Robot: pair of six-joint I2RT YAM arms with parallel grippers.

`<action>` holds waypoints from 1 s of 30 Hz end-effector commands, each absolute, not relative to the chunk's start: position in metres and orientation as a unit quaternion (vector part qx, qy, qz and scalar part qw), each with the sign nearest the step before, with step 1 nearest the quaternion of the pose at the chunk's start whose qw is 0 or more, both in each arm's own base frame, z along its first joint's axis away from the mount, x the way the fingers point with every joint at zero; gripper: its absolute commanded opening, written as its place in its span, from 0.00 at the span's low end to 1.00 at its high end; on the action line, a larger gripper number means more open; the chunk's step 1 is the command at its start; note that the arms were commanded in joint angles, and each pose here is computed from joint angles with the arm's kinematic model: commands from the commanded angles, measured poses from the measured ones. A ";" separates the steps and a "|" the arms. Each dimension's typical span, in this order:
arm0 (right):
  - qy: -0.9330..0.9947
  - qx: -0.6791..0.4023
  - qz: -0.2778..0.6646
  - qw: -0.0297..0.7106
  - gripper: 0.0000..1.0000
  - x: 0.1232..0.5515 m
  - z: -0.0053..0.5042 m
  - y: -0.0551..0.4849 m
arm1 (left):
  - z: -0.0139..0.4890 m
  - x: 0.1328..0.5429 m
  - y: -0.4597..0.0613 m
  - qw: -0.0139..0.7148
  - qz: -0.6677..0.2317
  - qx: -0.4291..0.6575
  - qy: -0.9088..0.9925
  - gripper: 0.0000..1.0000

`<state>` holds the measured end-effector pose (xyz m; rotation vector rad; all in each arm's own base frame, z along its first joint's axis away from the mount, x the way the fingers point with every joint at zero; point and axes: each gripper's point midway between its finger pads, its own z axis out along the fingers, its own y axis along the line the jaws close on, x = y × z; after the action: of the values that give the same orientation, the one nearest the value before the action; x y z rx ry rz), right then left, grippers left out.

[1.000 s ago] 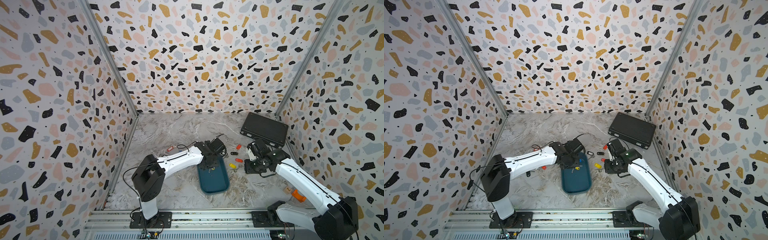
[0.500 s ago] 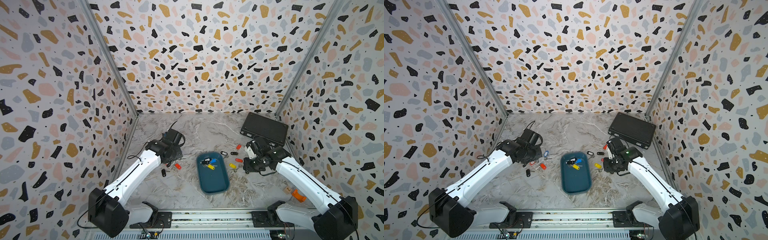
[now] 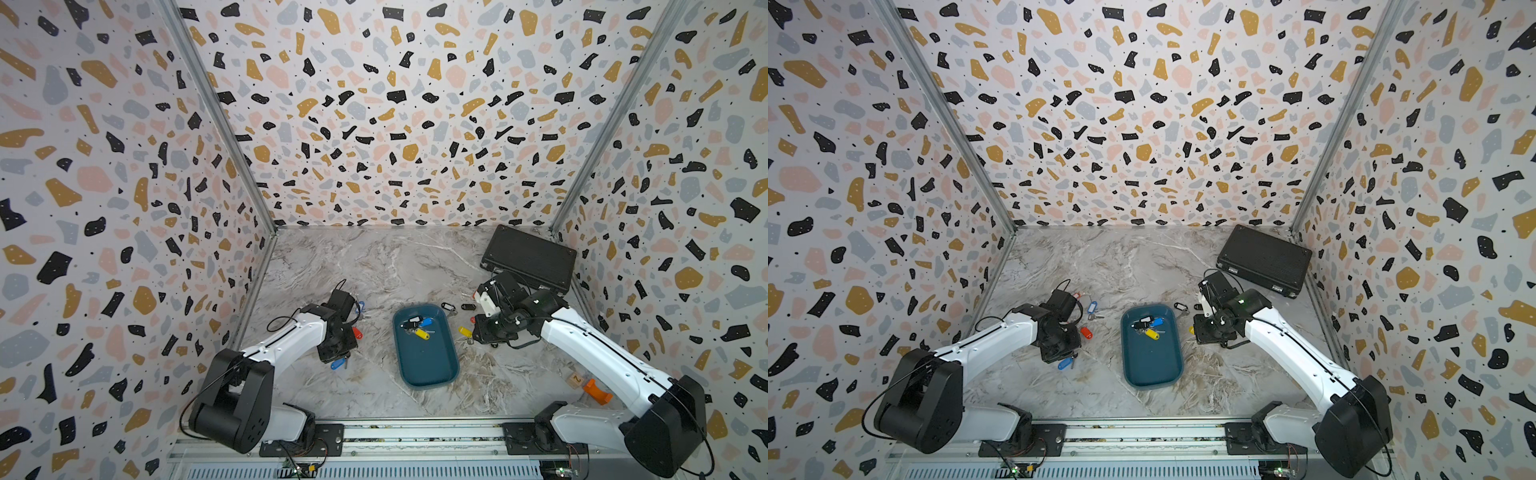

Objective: Take the keys out of the storage box
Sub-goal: Place the key at the center of the board.

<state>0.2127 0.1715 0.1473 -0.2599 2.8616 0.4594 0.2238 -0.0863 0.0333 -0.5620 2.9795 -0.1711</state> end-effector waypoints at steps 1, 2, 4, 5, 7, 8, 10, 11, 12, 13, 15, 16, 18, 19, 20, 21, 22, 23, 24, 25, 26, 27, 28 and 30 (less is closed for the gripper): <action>0.975 -0.090 0.158 0.126 0.30 0.216 0.160 0.179 | 0.036 0.235 -0.093 0.072 -0.081 -0.180 0.978 0.12; 0.975 -0.092 0.157 0.125 0.31 0.216 0.160 0.181 | 0.037 0.235 -0.094 0.074 -0.086 -0.178 0.977 0.24; 0.975 -0.104 0.150 0.129 0.33 0.216 0.163 0.188 | 0.040 0.236 -0.094 0.081 -0.089 -0.179 0.977 0.56; 0.974 -0.110 0.146 0.131 0.34 0.216 0.164 0.191 | 0.042 0.236 -0.094 0.086 -0.090 -0.177 0.976 0.66; 0.974 -0.125 0.143 0.128 0.35 0.217 0.166 0.203 | 0.051 0.238 -0.093 0.102 -0.093 -0.173 0.975 0.95; 0.973 -0.130 0.143 0.128 0.36 0.217 0.167 0.208 | 0.057 0.239 -0.091 0.111 -0.092 -0.170 0.975 1.00; 0.971 -0.142 0.144 0.128 0.36 0.219 0.167 0.220 | 0.074 0.242 -0.089 0.133 -0.093 -0.158 0.974 1.00; 0.970 -0.146 0.145 0.128 0.36 0.220 0.168 0.226 | 0.081 0.242 -0.088 0.143 -0.090 -0.152 0.974 1.00; 0.969 -0.151 0.146 0.128 0.37 0.221 0.168 0.232 | 0.090 0.243 -0.084 0.154 -0.082 -0.147 0.974 1.00; 0.968 -0.156 0.147 0.127 0.37 0.222 0.168 0.238 | 0.101 0.243 -0.080 0.168 -0.077 -0.140 0.973 1.00; 0.968 -0.164 0.146 0.123 0.37 0.223 0.165 0.248 | 0.118 0.243 -0.074 0.189 -0.067 -0.135 0.970 1.00; 0.968 -0.167 0.147 0.120 0.38 0.224 0.162 0.254 | 0.126 0.242 -0.071 0.202 -0.064 -0.134 0.968 1.00; 0.967 -0.173 0.146 0.114 0.40 0.227 0.154 0.264 | 0.141 0.241 -0.065 0.226 -0.059 -0.133 0.963 1.00; 0.967 -0.176 0.147 0.108 0.40 0.228 0.148 0.269 | 0.148 0.240 -0.063 0.239 -0.059 -0.131 0.960 1.00; 0.968 -0.177 0.146 0.102 0.41 0.230 0.143 0.272 | 0.154 0.240 -0.062 0.250 -0.062 -0.131 0.957 1.00; 0.968 -0.179 0.145 0.097 0.42 0.231 0.138 0.277 | 0.160 0.238 -0.061 0.262 -0.065 -0.128 0.954 1.00; 0.969 -0.181 0.143 0.092 0.43 0.233 0.133 0.282 | 0.165 0.237 -0.061 0.273 -0.070 -0.123 0.951 1.00; 0.969 -0.182 0.143 0.087 0.43 0.235 0.128 0.286 | 0.170 0.236 -0.061 0.284 -0.077 -0.119 0.948 1.00; 0.970 -0.180 0.143 0.084 0.44 0.237 0.124 0.290 | 0.175 0.236 -0.063 0.296 -0.085 -0.112 0.945 1.00; 0.970 -0.177 0.142 0.083 0.44 0.240 0.120 0.294 | 0.179 0.234 -0.063 0.306 -0.092 -0.107 0.942 1.00; 0.971 -0.173 0.141 0.082 0.44 0.243 0.117 0.297 | 0.182 0.233 -0.064 0.314 -0.097 -0.103 0.939 1.00; 0.973 -0.167 0.139 0.080 0.43 0.246 0.113 0.300 | 0.186 0.232 -0.064 0.323 -0.102 -0.100 0.936 1.00; 0.974 -0.158 0.137 0.083 0.42 0.250 0.109 0.303 | 0.188 0.232 -0.065 0.330 -0.107 -0.097 0.933 1.00; 0.978 -0.138 0.134 0.082 0.38 0.257 0.100 0.308 | 0.193 0.230 -0.067 0.342 -0.117 -0.093 0.928 1.00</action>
<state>0.2432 0.2943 0.0895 -0.5002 2.9647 0.3615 0.2312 -0.0677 0.1918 -0.2819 2.4349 -0.3078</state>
